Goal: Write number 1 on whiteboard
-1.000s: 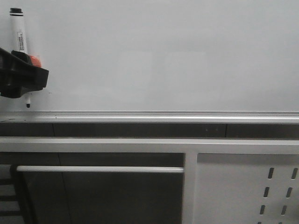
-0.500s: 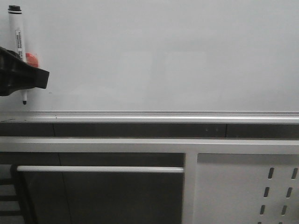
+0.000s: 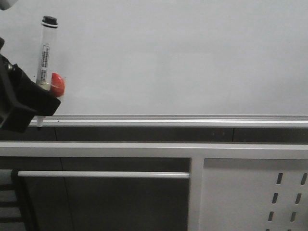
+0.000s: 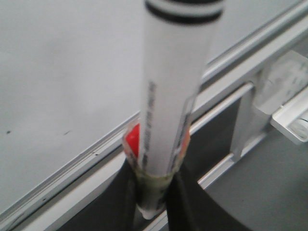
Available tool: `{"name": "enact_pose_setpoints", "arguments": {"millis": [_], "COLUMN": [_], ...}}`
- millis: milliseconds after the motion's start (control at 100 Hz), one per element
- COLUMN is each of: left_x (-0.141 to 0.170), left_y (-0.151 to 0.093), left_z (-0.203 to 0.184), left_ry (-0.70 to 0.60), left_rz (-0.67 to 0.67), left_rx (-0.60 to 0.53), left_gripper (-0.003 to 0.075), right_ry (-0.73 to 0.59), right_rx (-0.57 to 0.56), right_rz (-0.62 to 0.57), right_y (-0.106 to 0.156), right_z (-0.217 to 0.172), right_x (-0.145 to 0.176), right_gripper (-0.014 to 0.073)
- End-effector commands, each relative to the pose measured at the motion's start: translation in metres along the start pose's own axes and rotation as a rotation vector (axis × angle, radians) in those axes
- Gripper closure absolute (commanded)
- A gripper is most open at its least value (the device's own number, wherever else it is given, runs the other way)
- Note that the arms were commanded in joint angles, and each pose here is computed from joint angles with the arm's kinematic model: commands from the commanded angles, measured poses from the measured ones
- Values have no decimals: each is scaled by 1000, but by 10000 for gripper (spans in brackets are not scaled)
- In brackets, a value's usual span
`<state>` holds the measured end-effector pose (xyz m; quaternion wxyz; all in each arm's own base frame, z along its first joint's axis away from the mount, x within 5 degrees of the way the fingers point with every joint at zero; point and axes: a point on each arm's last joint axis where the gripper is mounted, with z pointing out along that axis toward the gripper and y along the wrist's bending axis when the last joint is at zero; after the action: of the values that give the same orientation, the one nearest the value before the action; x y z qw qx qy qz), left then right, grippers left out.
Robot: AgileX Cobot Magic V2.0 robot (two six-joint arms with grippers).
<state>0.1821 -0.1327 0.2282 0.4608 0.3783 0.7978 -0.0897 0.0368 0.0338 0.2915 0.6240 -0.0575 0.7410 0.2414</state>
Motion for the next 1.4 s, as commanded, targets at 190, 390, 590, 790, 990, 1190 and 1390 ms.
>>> {"name": "enact_pose_setpoints", "arguments": {"millis": [190,390,590,790,990,1190,1390], "left_x": [-25,-27,-27,-51,-73,-73,-72], "left_y": [-51,-91,-103,-97,-94,-100,-100], "left_z": [-25,-36,-41,-46,-40,-25,-18], "left_ry": [-140,-198,-218,-253,-132,-19,-3], "left_rz": [338,464,498,494,548,605,645], "left_rx": [195,343,393,376,439,489,480], "left_gripper": [738,738,738,738,738,738,738], "right_ry": [-15,143,279,308,351,366,406], "right_rx": [-325,-450,-482,-546,-579,-561,-512], "right_rz": [-14,-145,-257,-270,-260,-280,-335], "right_y": [30,41,44,44,43,39,33], "right_z": [8,19,34,48,56,61,74], "right_x": [-19,-35,-57,-63,-61,-60,-55], "right_gripper": [292,291,281,236,239,248,272]}}
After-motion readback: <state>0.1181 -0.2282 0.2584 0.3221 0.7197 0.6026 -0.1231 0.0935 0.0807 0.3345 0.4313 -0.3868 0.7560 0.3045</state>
